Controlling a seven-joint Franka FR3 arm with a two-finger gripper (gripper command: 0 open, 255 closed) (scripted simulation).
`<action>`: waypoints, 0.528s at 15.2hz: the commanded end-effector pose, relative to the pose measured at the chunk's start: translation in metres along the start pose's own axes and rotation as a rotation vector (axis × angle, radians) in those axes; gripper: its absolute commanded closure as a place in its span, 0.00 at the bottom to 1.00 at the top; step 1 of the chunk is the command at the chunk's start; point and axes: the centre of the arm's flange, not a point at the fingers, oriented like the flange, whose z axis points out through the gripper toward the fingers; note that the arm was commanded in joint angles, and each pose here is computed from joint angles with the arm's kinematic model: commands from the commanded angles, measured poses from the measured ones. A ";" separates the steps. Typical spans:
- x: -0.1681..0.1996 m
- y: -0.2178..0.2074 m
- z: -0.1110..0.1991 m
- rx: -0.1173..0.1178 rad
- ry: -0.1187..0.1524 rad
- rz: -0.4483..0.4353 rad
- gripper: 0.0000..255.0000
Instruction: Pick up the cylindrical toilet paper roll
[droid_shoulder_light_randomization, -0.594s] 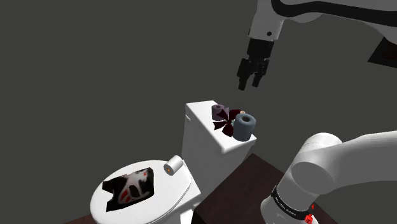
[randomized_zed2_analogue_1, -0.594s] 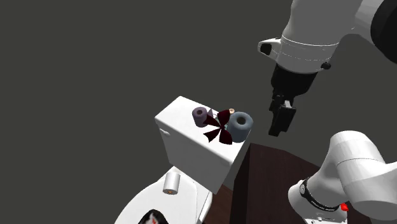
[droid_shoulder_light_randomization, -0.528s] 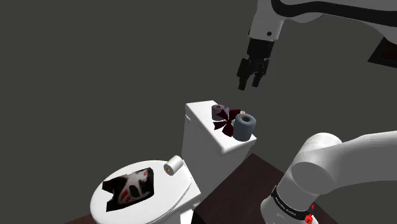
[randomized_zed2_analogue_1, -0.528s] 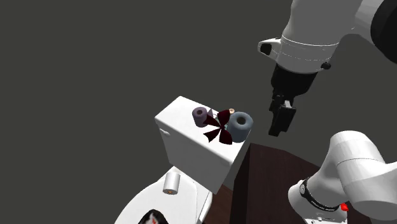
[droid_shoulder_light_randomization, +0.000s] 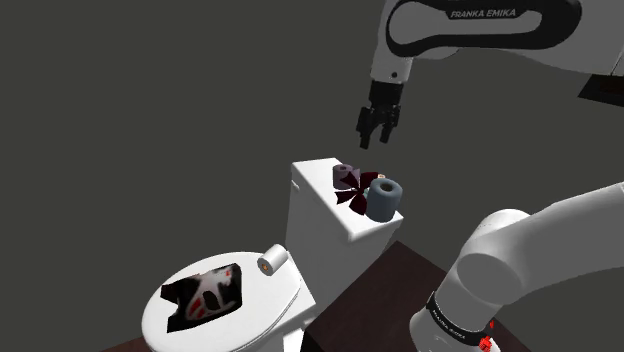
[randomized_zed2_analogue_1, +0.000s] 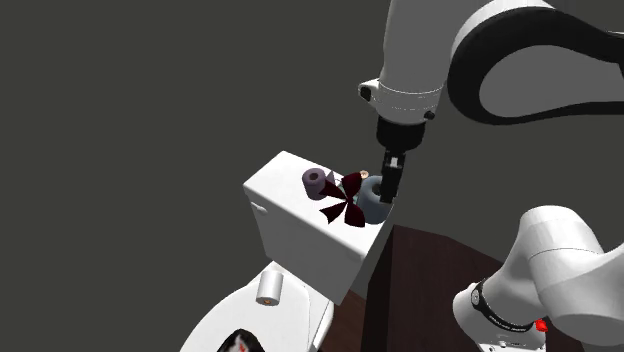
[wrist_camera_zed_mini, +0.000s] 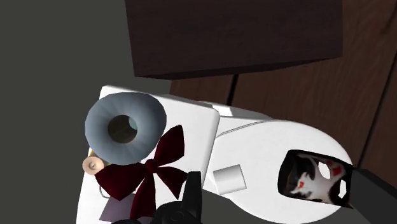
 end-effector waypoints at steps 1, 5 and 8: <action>0.021 0.011 0.012 -0.009 -0.009 -0.002 0.00; 0.061 0.035 0.039 -0.024 -0.028 -0.005 0.00; 0.091 0.053 0.059 -0.036 -0.043 -0.008 0.00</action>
